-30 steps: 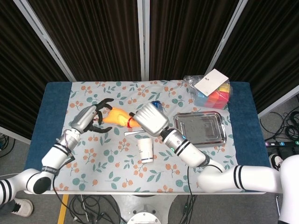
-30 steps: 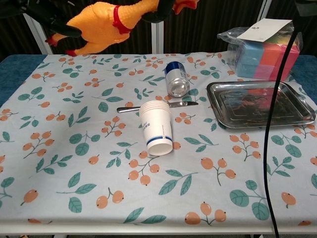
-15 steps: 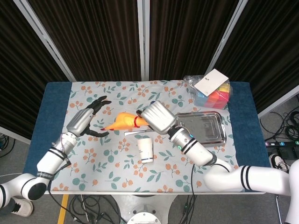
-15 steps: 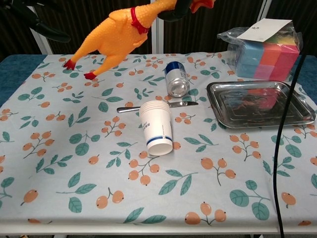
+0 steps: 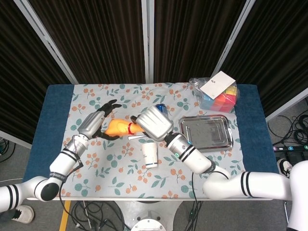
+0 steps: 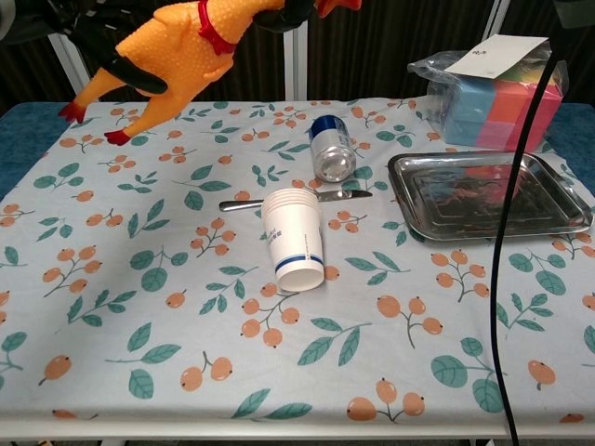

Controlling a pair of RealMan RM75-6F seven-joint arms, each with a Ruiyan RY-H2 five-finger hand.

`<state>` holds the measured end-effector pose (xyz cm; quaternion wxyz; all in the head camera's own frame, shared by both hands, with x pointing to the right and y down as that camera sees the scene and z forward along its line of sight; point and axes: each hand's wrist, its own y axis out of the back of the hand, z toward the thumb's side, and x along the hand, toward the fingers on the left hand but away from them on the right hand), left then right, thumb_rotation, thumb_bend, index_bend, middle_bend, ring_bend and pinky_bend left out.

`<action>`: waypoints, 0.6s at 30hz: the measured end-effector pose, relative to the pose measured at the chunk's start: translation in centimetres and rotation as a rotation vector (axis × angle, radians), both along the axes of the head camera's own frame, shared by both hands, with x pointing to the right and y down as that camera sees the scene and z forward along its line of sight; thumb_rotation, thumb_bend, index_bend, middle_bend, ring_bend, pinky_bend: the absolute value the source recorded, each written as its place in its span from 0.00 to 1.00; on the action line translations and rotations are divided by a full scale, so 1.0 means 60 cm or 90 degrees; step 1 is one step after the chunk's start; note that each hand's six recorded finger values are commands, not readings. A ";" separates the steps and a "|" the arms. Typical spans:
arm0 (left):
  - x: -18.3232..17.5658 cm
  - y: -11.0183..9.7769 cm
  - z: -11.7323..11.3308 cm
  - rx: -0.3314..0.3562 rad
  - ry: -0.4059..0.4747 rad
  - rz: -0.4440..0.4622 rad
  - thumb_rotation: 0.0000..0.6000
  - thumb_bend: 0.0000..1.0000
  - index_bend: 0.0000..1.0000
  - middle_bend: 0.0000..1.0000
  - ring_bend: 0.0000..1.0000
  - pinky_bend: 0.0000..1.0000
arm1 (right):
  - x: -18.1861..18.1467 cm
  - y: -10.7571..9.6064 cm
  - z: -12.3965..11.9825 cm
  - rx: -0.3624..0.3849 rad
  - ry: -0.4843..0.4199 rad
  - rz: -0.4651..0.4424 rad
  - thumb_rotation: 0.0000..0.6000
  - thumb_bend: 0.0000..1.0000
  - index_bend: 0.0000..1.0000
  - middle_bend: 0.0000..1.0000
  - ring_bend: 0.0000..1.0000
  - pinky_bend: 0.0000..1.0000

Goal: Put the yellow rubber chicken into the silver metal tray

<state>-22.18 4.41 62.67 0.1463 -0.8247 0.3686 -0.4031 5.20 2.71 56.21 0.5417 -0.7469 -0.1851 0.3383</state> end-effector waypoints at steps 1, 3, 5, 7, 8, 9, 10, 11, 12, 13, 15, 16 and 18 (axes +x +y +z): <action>0.000 -0.001 0.002 -0.007 0.001 -0.004 1.00 0.22 0.40 0.33 0.27 0.27 | -0.001 0.001 0.000 0.000 -0.001 -0.001 1.00 0.84 0.85 0.75 0.76 1.00; -0.002 -0.004 0.004 -0.018 0.005 -0.014 1.00 0.29 0.54 0.51 0.44 0.41 | -0.001 0.002 0.000 0.000 -0.003 -0.002 1.00 0.84 0.85 0.75 0.76 1.00; -0.002 -0.007 0.005 -0.023 0.013 -0.025 1.00 0.38 0.64 0.64 0.57 0.52 | 0.000 0.004 0.001 -0.001 -0.003 -0.002 1.00 0.84 0.85 0.75 0.76 1.00; -0.004 -0.009 0.006 -0.025 0.025 -0.038 1.00 0.48 0.70 0.72 0.64 0.59 | 0.003 0.005 0.003 -0.001 -0.001 -0.002 1.00 0.84 0.85 0.75 0.76 1.00; -0.006 -0.010 0.007 -0.025 0.027 -0.043 1.00 0.52 0.72 0.74 0.66 0.62 | 0.004 0.006 0.004 -0.002 0.001 -0.002 1.00 0.84 0.85 0.75 0.76 1.00; -0.009 -0.011 0.008 -0.023 0.026 -0.044 1.00 0.57 0.75 0.77 0.69 0.65 | 0.005 0.007 0.005 -0.002 0.002 -0.003 1.00 0.84 0.85 0.75 0.77 1.00; -0.011 -0.012 0.008 -0.021 0.023 -0.043 1.00 0.60 0.77 0.78 0.71 0.66 | 0.006 0.008 0.006 -0.003 0.004 -0.005 1.00 0.84 0.85 0.75 0.77 1.00; -0.013 -0.012 0.009 -0.018 0.019 -0.043 1.00 0.63 0.78 0.80 0.73 0.67 | 0.006 0.010 0.006 -0.002 0.004 -0.006 1.00 0.84 0.85 0.75 0.77 1.00; -0.015 -0.013 0.009 -0.014 0.017 -0.043 1.00 0.67 0.81 0.82 0.76 0.68 | 0.006 0.011 0.006 -0.003 0.004 -0.008 1.00 0.84 0.85 0.75 0.77 1.00; -0.016 -0.013 0.009 -0.011 0.016 -0.045 1.00 0.72 0.83 0.85 0.78 0.69 | 0.007 0.014 0.006 -0.003 0.004 -0.010 1.00 0.84 0.85 0.75 0.77 1.00; -0.017 -0.014 0.009 -0.004 0.015 -0.050 1.00 0.80 0.87 0.89 0.81 0.70 | 0.008 0.019 0.005 -0.004 0.004 -0.016 1.00 0.84 0.85 0.75 0.77 1.00; -0.018 -0.014 0.010 -0.002 0.013 -0.051 1.00 0.82 0.88 0.90 0.82 0.70 | 0.009 0.022 0.005 -0.005 0.004 -0.019 1.00 0.84 0.85 0.75 0.77 1.00; -0.018 -0.013 0.012 -0.005 0.010 -0.051 1.00 0.87 0.90 0.93 0.84 0.70 | 0.012 0.027 0.004 -0.006 0.007 -0.025 1.00 0.84 0.85 0.75 0.77 1.00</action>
